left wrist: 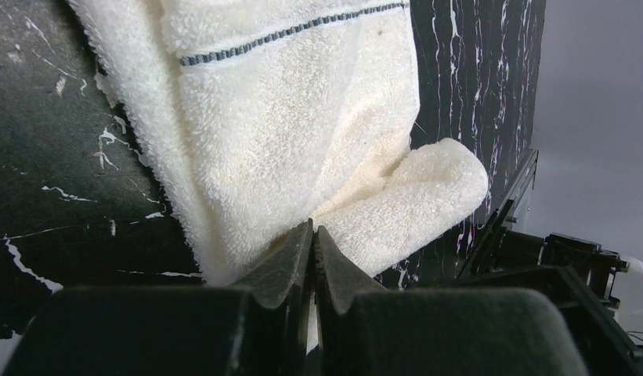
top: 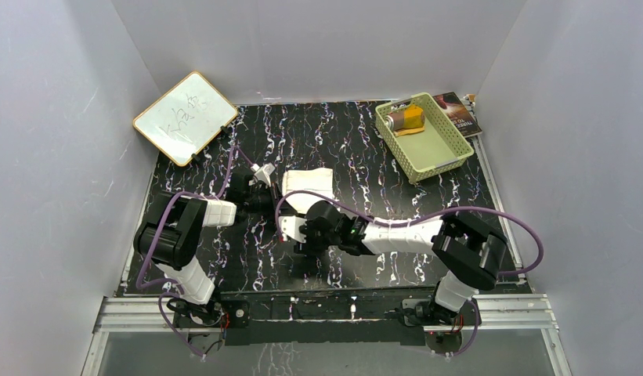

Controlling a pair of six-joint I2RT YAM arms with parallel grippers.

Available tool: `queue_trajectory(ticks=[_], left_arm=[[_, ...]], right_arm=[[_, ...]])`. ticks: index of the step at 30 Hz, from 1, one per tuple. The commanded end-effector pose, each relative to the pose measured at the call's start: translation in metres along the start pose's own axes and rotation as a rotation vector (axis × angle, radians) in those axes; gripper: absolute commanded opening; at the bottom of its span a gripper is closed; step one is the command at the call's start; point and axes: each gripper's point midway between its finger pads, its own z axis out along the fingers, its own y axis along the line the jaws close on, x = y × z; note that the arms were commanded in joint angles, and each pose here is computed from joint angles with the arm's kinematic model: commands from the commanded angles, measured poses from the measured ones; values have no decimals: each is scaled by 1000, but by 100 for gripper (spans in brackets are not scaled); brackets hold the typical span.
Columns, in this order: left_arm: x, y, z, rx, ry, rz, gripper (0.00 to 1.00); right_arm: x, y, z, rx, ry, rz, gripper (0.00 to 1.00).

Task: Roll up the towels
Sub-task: Roll the towel at the center of the board.

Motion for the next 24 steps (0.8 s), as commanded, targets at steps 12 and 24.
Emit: queue_trajectory(ticks=[12,24], left_arm=[[36,38,-2,-142,102,-35,4],[37,38,-2,-144,104,-35,4]], right_arm=[[1,-48,12,257,15,-252,56],[30,-47,30,245,135,-272,43]])
